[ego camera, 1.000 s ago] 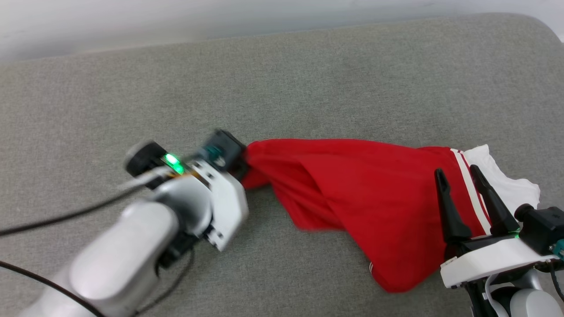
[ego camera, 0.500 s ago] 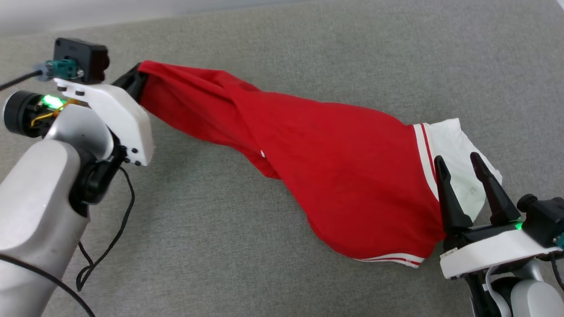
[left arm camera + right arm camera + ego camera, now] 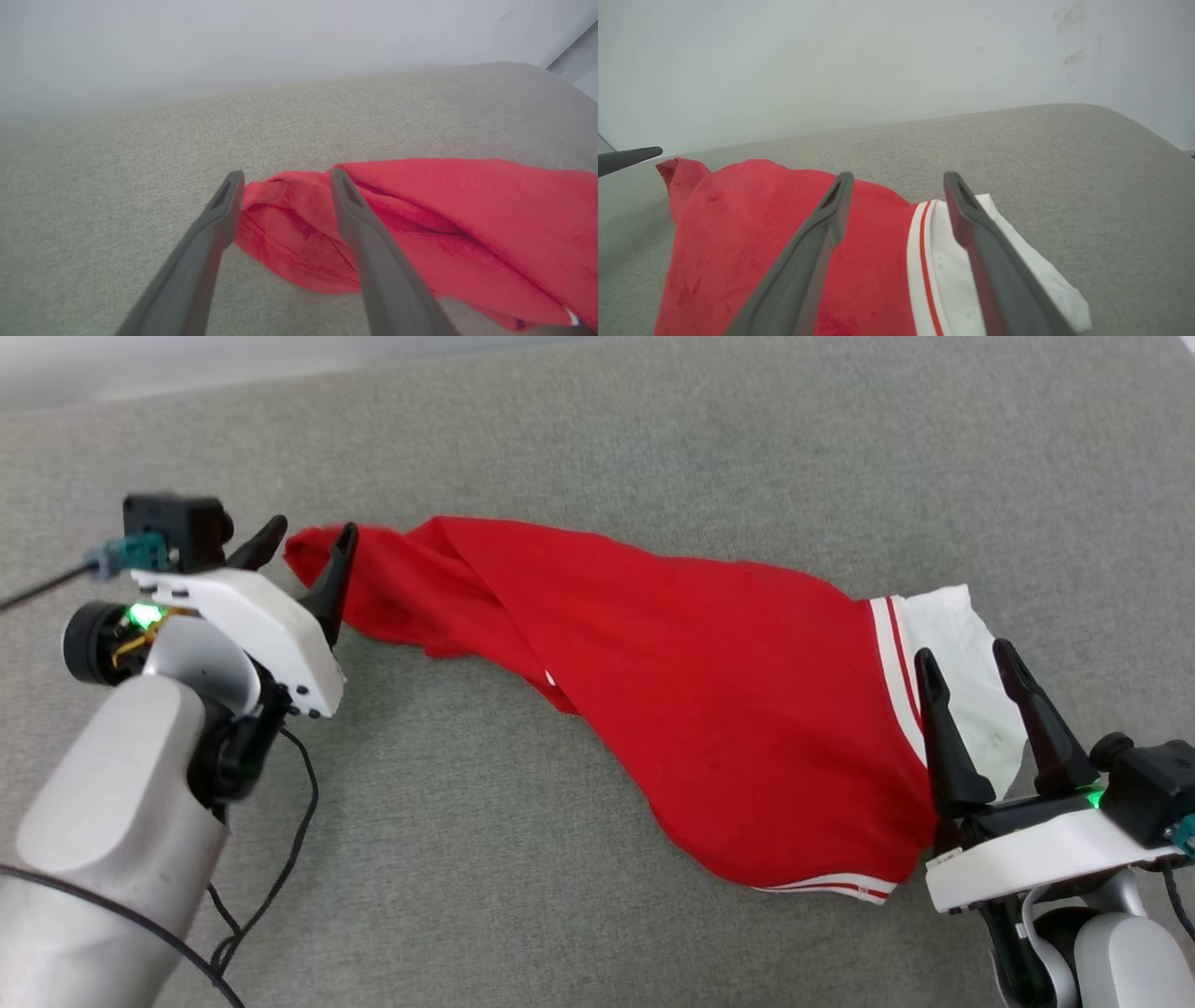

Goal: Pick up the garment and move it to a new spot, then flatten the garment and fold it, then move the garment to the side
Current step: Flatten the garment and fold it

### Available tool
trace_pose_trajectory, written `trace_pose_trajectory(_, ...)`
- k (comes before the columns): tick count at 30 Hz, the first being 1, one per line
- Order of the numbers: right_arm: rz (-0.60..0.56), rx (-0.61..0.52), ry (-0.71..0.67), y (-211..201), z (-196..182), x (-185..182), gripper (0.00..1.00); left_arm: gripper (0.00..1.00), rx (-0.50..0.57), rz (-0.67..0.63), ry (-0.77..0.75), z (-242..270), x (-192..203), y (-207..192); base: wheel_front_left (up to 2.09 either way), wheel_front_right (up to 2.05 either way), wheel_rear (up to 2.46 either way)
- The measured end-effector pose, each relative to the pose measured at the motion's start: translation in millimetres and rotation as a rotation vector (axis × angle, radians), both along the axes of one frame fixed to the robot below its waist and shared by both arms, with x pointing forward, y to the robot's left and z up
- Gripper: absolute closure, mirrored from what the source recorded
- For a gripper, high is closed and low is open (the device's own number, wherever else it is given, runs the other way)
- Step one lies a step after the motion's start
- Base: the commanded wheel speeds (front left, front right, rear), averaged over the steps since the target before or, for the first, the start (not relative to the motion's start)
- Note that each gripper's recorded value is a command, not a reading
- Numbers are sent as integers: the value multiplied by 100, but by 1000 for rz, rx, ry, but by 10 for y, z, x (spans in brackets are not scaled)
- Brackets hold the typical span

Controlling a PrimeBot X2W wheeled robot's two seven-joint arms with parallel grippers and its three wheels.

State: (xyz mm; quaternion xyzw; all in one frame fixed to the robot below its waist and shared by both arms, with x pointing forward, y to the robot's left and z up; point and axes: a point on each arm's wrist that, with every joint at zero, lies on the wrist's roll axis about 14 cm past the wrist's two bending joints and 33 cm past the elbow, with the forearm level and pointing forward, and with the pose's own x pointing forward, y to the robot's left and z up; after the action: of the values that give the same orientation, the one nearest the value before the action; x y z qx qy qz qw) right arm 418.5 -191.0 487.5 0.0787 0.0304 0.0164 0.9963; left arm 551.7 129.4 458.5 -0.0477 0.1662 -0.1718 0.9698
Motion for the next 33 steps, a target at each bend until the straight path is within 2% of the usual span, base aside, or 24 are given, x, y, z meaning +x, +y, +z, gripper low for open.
trace_pose_trajectory(5, 21, -12, -31, 64, 155, -29, 0, 0, -42, 53, -174, 321, -176, 76, 0, 0, 0)
trace_pose_trajectory(12, 48, -16, -62, 153, 347, -136, 0, 0, -45, 136, -357, 674, -618, 206, 0, 0, 0)
trace_pose_trajectory(25, 106, -39, -45, 335, 446, -313, 0, 0, -69, 245, -422, 833, -1454, 313, 0, 0, 0)
trace_pose_trajectory(30, 129, -60, 28, 387, 324, -323, 0, 0, -54, 271, -432, 854, -1622, 365, 0, 0, 0)
trace_pose_trajectory(33, 187, -77, 153, 476, 112, -346, 0, 0, -52, 283, -443, 886, -1676, 395, 0, 0, 0)
